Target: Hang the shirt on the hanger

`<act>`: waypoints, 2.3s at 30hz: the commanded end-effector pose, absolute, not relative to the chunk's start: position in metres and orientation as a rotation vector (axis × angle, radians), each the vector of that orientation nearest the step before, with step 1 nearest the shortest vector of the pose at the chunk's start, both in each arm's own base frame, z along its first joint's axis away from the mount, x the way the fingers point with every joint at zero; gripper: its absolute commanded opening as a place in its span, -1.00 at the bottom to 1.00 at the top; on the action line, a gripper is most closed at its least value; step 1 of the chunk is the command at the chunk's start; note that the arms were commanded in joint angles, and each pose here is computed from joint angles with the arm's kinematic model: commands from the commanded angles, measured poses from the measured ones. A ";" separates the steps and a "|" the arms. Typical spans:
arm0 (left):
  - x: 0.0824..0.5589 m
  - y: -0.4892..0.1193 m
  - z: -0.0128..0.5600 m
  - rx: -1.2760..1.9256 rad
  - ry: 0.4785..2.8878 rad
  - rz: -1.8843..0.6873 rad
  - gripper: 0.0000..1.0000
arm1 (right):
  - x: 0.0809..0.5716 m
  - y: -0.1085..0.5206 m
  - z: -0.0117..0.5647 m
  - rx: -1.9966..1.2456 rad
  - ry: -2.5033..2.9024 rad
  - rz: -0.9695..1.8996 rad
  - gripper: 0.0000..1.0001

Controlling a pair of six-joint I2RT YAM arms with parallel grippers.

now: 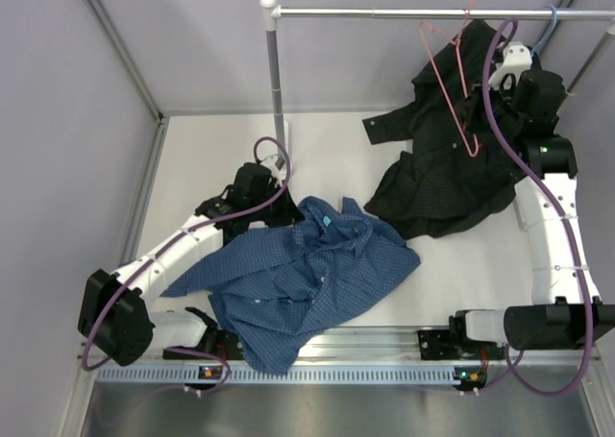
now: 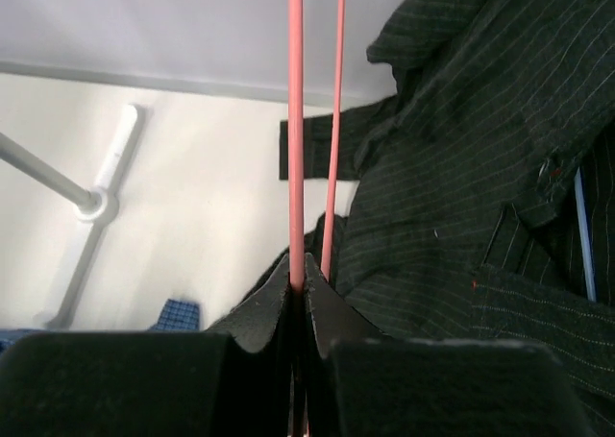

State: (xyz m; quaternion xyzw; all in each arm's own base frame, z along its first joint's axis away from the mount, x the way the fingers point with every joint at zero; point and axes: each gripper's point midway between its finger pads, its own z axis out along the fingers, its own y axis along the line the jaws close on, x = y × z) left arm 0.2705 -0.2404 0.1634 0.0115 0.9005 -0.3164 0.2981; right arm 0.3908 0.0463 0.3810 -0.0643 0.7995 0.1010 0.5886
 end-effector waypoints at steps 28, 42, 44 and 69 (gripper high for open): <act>0.312 -0.247 0.207 -0.091 2.262 -0.805 -1.00 | 0.286 0.108 0.417 -0.368 1.615 0.583 -1.00; 0.363 -0.225 0.200 -0.097 2.264 -0.669 -1.00 | 0.149 0.162 0.275 -0.636 1.804 0.876 -1.00; 0.365 -0.228 0.206 -0.087 2.254 -0.685 -1.00 | 0.145 0.160 0.270 -0.636 1.830 0.871 -1.00; 0.277 -0.280 0.272 0.516 2.107 -0.921 -1.00 | 0.153 0.195 0.266 -0.754 1.769 1.089 -1.00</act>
